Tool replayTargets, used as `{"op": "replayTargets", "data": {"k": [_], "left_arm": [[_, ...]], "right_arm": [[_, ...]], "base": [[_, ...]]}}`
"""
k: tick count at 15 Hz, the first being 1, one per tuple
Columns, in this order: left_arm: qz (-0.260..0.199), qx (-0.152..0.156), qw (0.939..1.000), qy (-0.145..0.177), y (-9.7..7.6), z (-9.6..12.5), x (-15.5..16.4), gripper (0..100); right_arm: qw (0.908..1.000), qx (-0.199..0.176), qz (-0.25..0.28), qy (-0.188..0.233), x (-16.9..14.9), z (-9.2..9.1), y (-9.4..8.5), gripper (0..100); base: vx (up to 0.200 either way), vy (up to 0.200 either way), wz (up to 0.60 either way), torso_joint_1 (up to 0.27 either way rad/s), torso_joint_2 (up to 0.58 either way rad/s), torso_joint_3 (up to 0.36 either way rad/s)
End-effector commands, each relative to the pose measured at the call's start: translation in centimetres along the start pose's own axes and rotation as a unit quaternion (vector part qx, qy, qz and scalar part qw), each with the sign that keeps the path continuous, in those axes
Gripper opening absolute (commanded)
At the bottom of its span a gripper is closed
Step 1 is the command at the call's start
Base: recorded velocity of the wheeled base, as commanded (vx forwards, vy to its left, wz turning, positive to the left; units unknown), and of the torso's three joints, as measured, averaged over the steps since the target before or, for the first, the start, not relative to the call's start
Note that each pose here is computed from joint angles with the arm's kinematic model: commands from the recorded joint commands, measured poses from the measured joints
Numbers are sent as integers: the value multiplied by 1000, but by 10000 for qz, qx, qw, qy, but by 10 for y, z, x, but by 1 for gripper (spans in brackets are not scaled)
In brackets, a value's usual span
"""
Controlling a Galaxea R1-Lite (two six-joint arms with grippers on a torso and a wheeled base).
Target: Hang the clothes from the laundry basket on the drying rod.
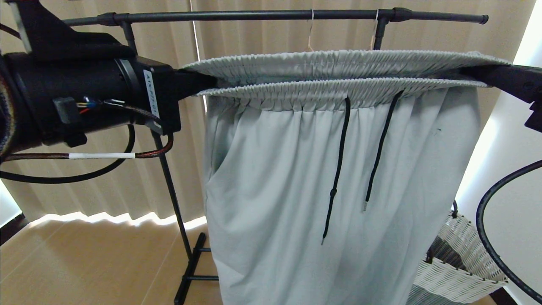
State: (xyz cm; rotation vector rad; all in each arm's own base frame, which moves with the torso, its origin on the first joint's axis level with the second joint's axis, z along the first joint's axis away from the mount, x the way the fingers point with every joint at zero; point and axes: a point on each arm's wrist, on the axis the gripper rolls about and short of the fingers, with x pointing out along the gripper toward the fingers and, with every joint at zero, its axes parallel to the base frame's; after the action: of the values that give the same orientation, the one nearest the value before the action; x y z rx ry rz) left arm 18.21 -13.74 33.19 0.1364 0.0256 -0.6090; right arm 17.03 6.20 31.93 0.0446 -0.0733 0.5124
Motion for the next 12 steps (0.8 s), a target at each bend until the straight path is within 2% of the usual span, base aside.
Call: {"op": "replayTargets", "data": {"k": [1, 4, 7, 12], "left_arm": [[31, -4, 10000, 74, 0, -3, 5, 0], [135, -2, 9998, 110, 5, -5, 6, 0], [127, -6, 9996, 240, 4, -12, 7, 0], [130, 1, 9997, 217, 4, -11, 7, 0]], "right_arm": [[10000, 10, 5, 45, 1, -3, 0, 0], [10000, 12, 12, 53, 1, -3, 0, 0], [9997, 51, 27, 257, 1, -16, 0, 0], [9996, 52, 58, 258, 1, -16, 1, 0]], "base": [[0, 0, 0, 0, 0, 0], [0, 0, 0, 0, 0, 0], [0, 0, 0, 0, 0, 0], [0, 0, 0, 0, 0, 0]]}}
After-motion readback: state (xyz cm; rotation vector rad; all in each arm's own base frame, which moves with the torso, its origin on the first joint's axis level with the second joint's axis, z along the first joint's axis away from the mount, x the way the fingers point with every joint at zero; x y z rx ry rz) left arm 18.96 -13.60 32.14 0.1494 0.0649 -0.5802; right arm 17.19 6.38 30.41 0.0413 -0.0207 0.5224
